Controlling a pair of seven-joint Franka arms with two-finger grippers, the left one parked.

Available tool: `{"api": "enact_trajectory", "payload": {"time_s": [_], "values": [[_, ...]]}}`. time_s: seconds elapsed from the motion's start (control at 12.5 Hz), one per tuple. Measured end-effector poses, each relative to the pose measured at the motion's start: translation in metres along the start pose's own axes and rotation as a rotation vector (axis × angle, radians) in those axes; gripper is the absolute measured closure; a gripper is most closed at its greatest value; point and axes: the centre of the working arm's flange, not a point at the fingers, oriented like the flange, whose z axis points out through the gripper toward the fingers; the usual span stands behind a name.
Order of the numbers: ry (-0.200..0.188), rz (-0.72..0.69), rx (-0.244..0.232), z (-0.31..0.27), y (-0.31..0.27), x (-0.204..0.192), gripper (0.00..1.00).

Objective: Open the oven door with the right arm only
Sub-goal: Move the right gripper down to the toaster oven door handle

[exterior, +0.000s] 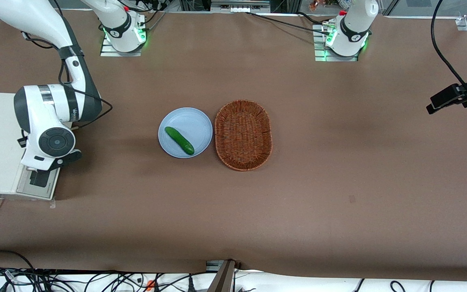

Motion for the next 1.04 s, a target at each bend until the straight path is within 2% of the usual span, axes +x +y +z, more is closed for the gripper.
{"api": "enact_trajectory", "payload": {"time_s": [0.4, 1.04], "values": [[0.018, -0.027, -0.007, 0.026, 0.013, 0.01, 0.99], [0.043, -0.032, -0.007, 0.034, 0.014, 0.017, 0.99]]}}
